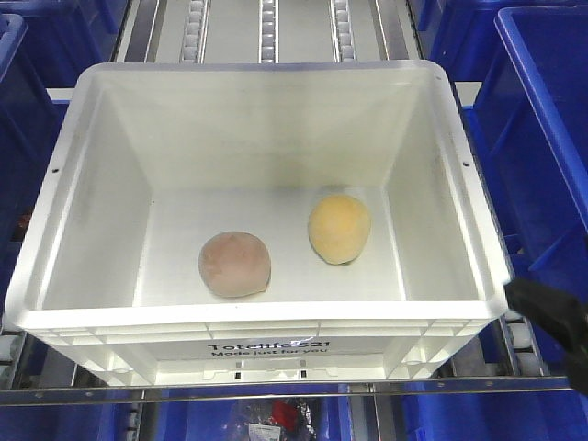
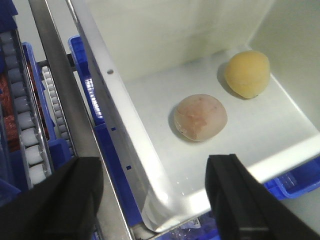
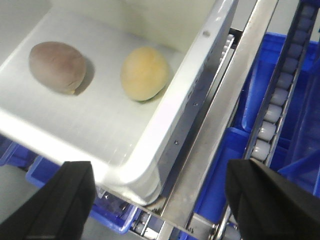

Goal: Place moving items into box and shelve
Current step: 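Open both grippers to release the tote rims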

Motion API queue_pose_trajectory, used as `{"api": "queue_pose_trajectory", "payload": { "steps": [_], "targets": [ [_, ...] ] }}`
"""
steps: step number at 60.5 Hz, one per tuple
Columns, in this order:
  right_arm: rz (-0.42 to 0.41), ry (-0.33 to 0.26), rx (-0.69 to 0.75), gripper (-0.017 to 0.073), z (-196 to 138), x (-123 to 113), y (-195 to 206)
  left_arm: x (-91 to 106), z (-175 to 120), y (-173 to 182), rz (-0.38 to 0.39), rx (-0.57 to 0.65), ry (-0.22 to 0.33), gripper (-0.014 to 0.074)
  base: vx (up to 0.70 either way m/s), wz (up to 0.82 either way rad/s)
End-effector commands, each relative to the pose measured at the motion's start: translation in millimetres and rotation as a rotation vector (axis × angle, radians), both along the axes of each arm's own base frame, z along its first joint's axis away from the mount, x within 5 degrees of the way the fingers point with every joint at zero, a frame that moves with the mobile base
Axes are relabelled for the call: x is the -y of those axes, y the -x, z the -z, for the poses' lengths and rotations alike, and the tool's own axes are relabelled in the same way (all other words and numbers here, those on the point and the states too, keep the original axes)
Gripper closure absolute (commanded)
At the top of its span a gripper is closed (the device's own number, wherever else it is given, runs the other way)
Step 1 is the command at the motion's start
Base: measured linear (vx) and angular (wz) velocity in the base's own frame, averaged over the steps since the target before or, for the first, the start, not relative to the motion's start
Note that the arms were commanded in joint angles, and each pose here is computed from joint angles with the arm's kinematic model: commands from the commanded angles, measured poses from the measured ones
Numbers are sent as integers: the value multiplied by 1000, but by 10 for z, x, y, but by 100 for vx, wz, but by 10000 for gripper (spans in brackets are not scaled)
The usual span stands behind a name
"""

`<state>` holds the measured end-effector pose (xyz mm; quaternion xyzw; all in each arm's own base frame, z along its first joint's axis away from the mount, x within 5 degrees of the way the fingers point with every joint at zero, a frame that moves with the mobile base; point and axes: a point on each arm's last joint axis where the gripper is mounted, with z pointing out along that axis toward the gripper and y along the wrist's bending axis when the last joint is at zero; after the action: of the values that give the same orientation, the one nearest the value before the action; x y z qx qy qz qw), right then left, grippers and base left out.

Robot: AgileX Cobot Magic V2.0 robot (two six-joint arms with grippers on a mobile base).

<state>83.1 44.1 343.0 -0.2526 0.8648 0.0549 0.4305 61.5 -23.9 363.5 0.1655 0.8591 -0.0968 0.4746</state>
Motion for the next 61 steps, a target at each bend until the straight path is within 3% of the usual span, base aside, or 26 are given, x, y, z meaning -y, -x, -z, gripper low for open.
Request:
{"api": "queue_pose_trajectory", "payload": {
  "steps": [1,19,25,46,61],
  "targets": [
    [-26,-35,60,-15,-70,58,83,-24,-81,93,50,98,19,56,0,0],
    [-5,-9,17,8,-5,184,211,-87,-24,232,76,106,4,78,0,0],
    [-5,-4,18,95,-4,186,210,-87,-25,232,76,107,4,151,0,0],
    [-4,-2,17,579,-2,188,211,-89,-18,234,76,99,0,497,0,0],
    [-3,1,12,575,2,191,213,-89,-18,234,76,99,0,594,0,0]
  ]
}}
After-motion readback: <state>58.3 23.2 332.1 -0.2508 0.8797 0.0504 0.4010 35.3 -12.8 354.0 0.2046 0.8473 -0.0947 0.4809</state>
